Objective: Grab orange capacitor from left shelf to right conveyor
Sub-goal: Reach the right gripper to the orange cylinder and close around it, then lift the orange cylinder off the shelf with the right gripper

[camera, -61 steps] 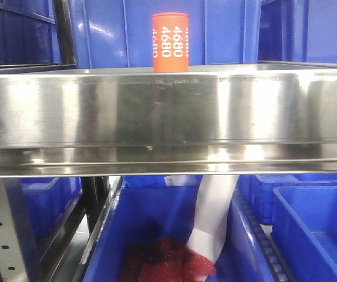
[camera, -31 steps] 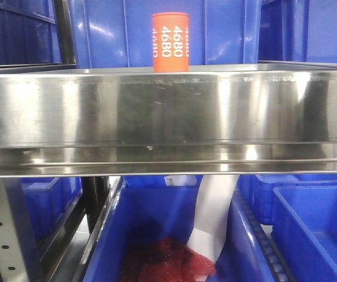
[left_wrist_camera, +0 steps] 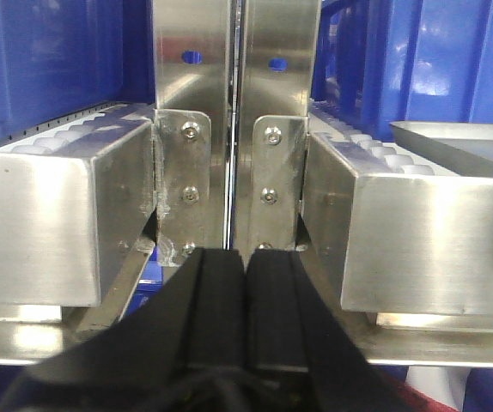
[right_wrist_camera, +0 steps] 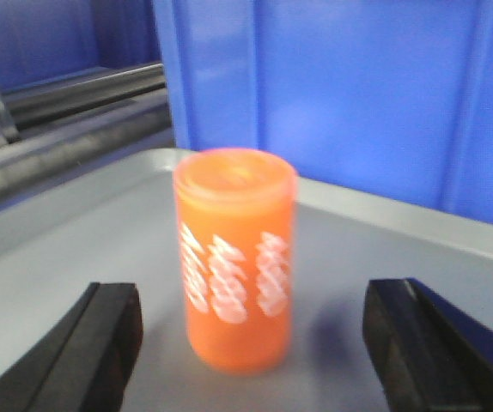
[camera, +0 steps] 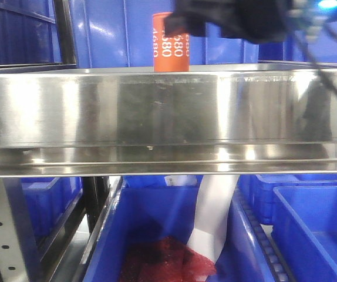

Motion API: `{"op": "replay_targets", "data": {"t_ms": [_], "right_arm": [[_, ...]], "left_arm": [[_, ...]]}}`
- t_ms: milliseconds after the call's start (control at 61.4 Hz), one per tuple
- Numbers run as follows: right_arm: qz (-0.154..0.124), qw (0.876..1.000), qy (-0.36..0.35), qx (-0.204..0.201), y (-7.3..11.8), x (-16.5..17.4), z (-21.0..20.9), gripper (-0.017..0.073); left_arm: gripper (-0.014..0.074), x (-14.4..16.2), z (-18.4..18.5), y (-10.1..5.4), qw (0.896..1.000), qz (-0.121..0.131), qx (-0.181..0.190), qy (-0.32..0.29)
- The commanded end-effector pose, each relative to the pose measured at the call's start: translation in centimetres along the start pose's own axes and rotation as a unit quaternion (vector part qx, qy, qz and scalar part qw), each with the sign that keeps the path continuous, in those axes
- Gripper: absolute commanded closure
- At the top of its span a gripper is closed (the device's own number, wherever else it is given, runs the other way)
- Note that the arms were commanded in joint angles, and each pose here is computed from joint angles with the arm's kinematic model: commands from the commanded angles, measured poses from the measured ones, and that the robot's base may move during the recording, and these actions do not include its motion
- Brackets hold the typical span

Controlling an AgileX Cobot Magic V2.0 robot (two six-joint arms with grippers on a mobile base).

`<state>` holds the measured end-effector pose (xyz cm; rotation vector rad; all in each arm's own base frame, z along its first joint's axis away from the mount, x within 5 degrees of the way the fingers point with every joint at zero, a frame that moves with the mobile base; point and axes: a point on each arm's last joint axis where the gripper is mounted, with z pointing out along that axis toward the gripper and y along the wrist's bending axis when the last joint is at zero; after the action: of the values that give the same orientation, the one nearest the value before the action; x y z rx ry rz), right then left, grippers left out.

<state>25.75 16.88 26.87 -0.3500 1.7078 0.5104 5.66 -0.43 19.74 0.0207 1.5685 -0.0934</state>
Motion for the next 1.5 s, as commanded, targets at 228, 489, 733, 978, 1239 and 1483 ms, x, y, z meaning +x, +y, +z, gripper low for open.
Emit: {"op": "replay_targets", "data": {"t_ms": [228,489,733,978,1239,1483], "right_arm": [[0.007,0.996,-0.089,-0.01,0.7,-3.5,2.7,-0.0064],[0.006,0.997,-0.082,-0.004,0.3,-2.2,5.1,-0.0064],[0.006,0.996,-0.088,-0.005,0.4,-2.6,5.8,0.0172],[0.008,0.995,-0.095,-0.009,0.7,-4.9,4.0,0.0485],[-0.017,0.995,-0.093,0.039,-2.7,-7.0,-1.6,0.0484],[-0.023,0.988,-0.087,0.125,-6.0,-5.5,-10.7,0.0484]], "left_arm": [[0.072,-1.1,-0.2,0.0,0.999,-0.002,0.003,-0.052],[0.072,-1.1,-0.2,0.0,0.999,-0.002,0.003,-0.052],[0.072,-1.1,-0.2,0.0,0.999,-0.002,0.003,-0.052],[0.072,-1.1,-0.2,0.0,0.999,-0.002,0.003,-0.052],[0.072,-1.1,-0.2,0.0,0.999,-0.002,0.003,-0.052],[0.072,-1.1,-0.2,0.0,0.999,-0.002,0.003,-0.052]]}}
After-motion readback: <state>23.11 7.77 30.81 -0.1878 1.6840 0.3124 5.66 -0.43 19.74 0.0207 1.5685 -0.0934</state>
